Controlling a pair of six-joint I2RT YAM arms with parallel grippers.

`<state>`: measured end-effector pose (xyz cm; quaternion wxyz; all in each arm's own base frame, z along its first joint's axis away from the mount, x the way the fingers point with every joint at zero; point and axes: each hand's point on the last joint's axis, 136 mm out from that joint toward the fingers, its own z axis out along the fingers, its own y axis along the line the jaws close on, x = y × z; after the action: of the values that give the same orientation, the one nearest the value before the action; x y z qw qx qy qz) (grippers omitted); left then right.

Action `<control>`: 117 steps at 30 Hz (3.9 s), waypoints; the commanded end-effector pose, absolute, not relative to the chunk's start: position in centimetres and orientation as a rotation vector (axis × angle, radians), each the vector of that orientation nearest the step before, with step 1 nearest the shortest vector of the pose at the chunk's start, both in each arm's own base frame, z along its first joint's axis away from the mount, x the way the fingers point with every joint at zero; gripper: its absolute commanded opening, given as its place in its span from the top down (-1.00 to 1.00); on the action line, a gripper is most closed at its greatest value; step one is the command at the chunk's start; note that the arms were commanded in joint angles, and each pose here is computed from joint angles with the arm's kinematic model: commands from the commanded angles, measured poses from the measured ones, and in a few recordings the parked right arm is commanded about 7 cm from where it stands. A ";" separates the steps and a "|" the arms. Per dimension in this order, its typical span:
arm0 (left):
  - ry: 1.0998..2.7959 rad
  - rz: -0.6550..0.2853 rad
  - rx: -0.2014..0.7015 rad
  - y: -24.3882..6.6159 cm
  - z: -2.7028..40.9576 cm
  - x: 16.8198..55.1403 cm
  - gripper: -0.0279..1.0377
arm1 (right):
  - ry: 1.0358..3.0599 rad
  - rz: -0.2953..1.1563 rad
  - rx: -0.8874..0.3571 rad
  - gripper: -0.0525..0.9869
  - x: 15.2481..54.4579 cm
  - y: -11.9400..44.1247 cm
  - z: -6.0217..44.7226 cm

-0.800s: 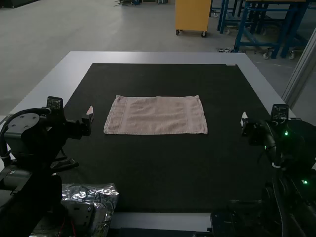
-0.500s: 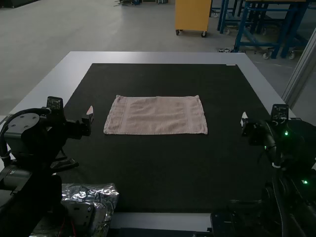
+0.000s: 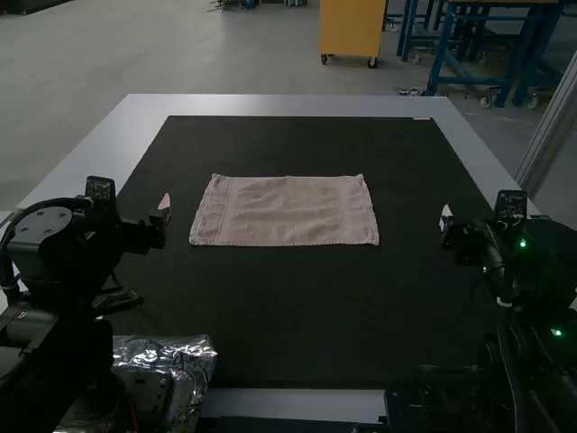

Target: Fold the towel.

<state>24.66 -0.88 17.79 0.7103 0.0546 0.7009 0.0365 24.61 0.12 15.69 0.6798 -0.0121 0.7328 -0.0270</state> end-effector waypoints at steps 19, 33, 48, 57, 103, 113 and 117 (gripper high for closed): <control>1.399 0.300 0.125 1.1 21.6 24.2 -0.85 | 1.321 -0.126 0.006 -0.85 23.8 -0.9 23.5; 1.197 0.416 0.133 1.7 28.7 22.2 -0.82 | 1.145 -0.373 -0.183 -0.84 22.1 -0.5 29.1; 1.740 0.267 0.082 1.3 26.8 33.4 -0.86 | 1.668 0.065 -0.062 -0.85 32.9 2.1 29.9; 2.228 0.039 0.176 -1.9 14.3 35.4 -0.85 | 2.103 0.207 -0.182 -0.85 33.9 5.3 17.6; 2.354 0.076 0.082 -1.3 4.6 46.3 -0.85 | 2.291 0.192 -0.358 -0.85 47.5 13.4 3.6; 2.357 0.059 0.066 -1.5 3.4 49.2 -0.85 | 2.311 0.190 -0.352 -0.85 50.8 13.8 1.0; 2.344 0.050 0.048 -1.5 3.2 50.3 -0.86 | 2.308 0.191 -0.354 -0.85 51.9 14.2 0.5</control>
<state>48.86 -1.71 2.25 0.3703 0.0305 0.9281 0.0248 50.70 13.50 -0.51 0.3731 -0.1352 0.9148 0.0755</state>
